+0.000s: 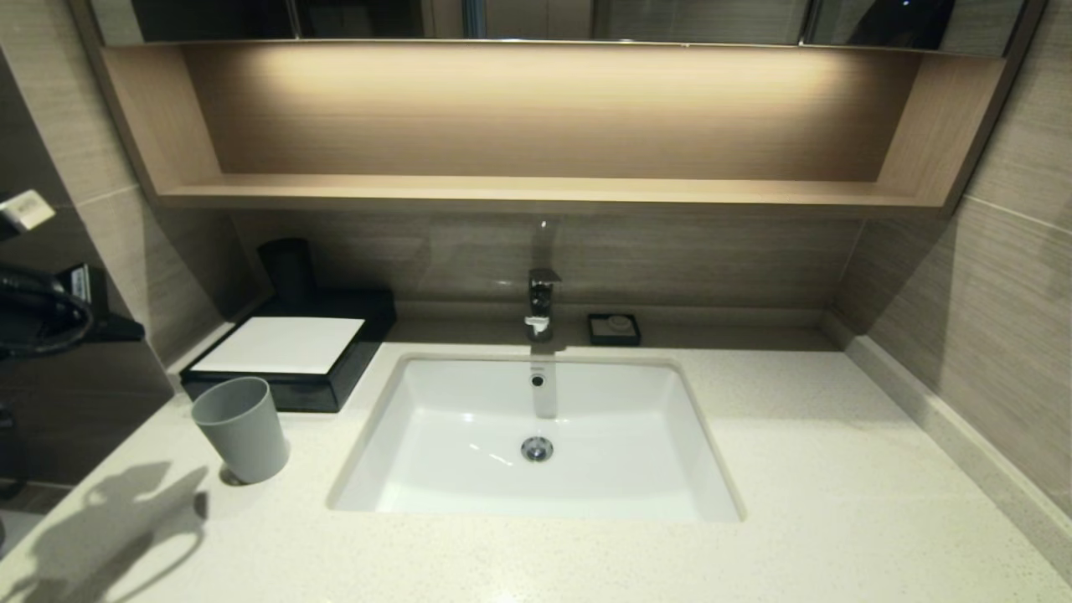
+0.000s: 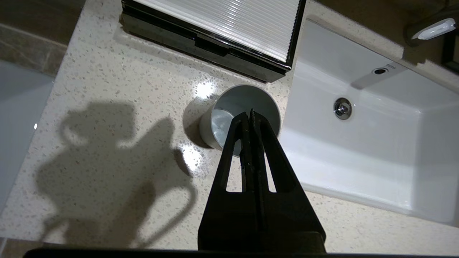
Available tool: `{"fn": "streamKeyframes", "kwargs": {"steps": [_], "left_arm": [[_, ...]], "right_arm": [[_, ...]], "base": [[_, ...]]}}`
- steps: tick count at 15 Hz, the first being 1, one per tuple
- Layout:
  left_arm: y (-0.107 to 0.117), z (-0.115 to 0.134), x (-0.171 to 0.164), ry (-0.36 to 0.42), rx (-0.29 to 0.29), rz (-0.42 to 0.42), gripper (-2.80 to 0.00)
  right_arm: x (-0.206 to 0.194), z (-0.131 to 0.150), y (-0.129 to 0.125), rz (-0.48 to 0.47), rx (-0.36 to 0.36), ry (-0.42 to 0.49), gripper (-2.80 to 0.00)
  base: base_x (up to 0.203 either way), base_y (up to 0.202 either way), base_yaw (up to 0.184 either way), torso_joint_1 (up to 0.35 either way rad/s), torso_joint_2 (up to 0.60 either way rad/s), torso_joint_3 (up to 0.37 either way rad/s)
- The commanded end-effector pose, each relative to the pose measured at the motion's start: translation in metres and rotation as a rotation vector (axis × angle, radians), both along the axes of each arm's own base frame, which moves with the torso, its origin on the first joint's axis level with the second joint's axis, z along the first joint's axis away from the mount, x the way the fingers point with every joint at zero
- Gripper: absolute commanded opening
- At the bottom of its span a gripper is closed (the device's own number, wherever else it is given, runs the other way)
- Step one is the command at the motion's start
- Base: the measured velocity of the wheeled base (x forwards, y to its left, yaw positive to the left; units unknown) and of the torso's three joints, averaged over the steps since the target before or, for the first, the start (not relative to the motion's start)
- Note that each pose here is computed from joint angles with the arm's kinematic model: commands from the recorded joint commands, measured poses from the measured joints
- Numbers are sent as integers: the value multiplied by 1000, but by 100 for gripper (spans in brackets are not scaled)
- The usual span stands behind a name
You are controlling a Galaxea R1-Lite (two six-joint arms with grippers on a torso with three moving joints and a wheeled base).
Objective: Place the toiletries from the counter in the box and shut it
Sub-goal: Pick up the cup
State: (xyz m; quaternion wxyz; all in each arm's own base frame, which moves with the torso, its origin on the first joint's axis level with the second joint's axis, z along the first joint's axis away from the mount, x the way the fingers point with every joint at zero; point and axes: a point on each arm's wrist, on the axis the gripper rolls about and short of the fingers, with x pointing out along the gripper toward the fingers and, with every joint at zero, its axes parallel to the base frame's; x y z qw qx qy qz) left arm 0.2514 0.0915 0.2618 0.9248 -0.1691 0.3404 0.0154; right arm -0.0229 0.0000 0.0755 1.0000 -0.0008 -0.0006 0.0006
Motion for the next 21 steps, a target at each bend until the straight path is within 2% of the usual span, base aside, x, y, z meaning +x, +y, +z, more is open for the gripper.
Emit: {"fn": "streamKeyframes", "kwargs": {"steps": [1, 3, 5, 11, 14, 19, 21], "left_arm": [[-3, -14, -13, -79, 54, -16, -280], [-8, -23, -25, -137, 94, -26, -280], [-16, -31, -46, -151, 125, -49, -280], [-36, -48, -97, -226, 142, -83, -280], [-36, -61, -105, -220, 140, -65, -280], [-36, -89, -110, -253, 156, -55, -280], [-37, -96, -110, -237, 137, -69, -280]], "right_arm": [[0, 0, 0, 0, 0, 1, -280], [0, 0, 0, 0, 0, 1, -280], [0, 0, 0, 0, 0, 1, -280], [0, 0, 0, 0, 0, 0, -280], [0, 0, 0, 0, 0, 1, -280], [0, 0, 0, 0, 0, 0, -280], [0, 0, 0, 0, 0, 0, -280]], "base": [[0, 0, 0, 0, 0, 0], [0, 0, 0, 0, 0, 0], [0, 0, 0, 0, 0, 0], [0, 0, 0, 0, 0, 0], [0, 0, 0, 0, 0, 0], [0, 0, 0, 0, 0, 0], [0, 0, 0, 0, 0, 0]]}}
